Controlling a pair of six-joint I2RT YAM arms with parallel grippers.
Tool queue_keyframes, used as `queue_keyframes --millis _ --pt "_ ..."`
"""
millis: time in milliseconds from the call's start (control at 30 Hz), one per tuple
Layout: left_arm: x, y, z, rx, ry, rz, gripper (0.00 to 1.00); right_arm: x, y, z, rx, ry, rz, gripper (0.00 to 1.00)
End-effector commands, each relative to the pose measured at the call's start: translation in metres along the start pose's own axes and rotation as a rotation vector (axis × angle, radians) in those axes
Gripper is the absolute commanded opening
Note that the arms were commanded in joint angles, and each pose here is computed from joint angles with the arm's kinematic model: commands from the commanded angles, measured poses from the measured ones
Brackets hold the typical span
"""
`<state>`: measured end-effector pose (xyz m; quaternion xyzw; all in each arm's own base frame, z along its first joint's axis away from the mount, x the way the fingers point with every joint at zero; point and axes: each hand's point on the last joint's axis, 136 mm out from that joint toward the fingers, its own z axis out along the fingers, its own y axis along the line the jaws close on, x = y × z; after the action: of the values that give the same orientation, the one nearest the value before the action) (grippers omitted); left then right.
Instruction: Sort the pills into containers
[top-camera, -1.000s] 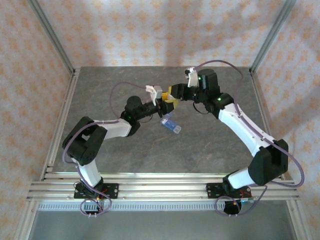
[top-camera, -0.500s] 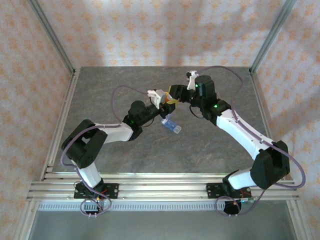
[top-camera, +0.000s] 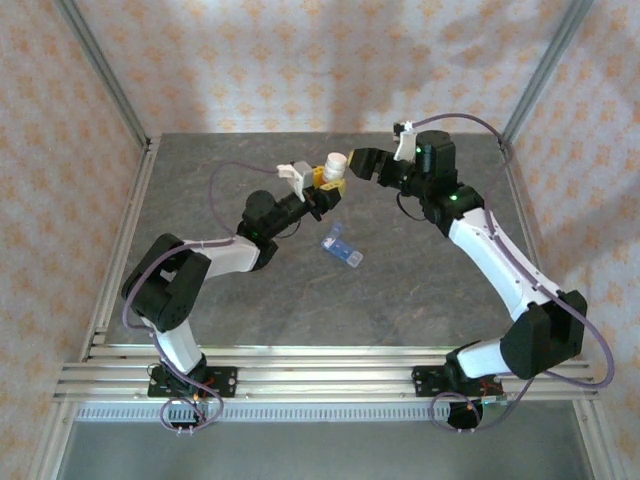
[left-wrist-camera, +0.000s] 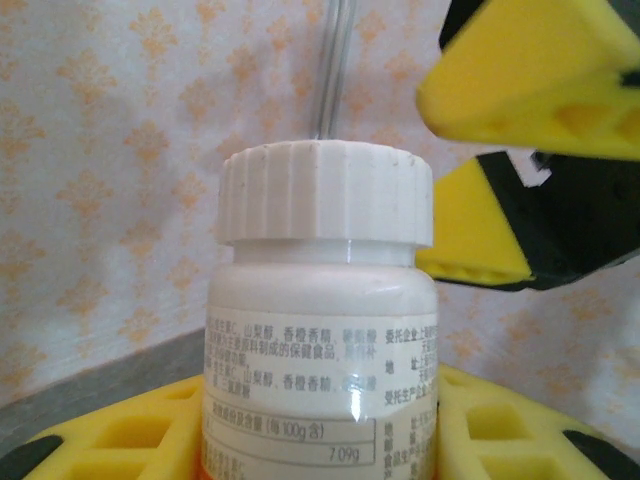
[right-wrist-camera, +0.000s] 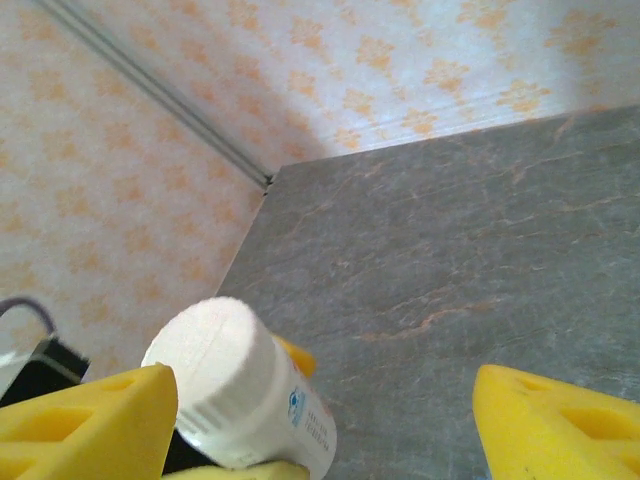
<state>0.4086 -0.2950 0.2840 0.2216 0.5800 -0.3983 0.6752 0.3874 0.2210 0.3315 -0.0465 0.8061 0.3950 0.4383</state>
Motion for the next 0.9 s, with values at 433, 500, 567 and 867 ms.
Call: queue_keyframes --millis 433,500,567,867 --pt "-0.020 -0.045 0.012 0.377 0.039 -0.224 0.00 -0.010 0.047 -0.004 -0.221 0.128 -0.171 0.75" --pt "-0.021 -0.046 0.012 0.383 0.040 -0.226 0.00 -0.008 0.043 0.000 -0.211 0.137 -0.168 0.75" --pt "-0.023 -0.047 0.012 0.388 0.038 -0.227 0.00 -0.005 0.039 0.003 -0.204 0.149 -0.161 0.73" --pt "-0.027 -0.048 0.013 0.399 0.034 -0.223 0.00 0.002 0.030 0.009 -0.185 0.164 -0.144 0.62"
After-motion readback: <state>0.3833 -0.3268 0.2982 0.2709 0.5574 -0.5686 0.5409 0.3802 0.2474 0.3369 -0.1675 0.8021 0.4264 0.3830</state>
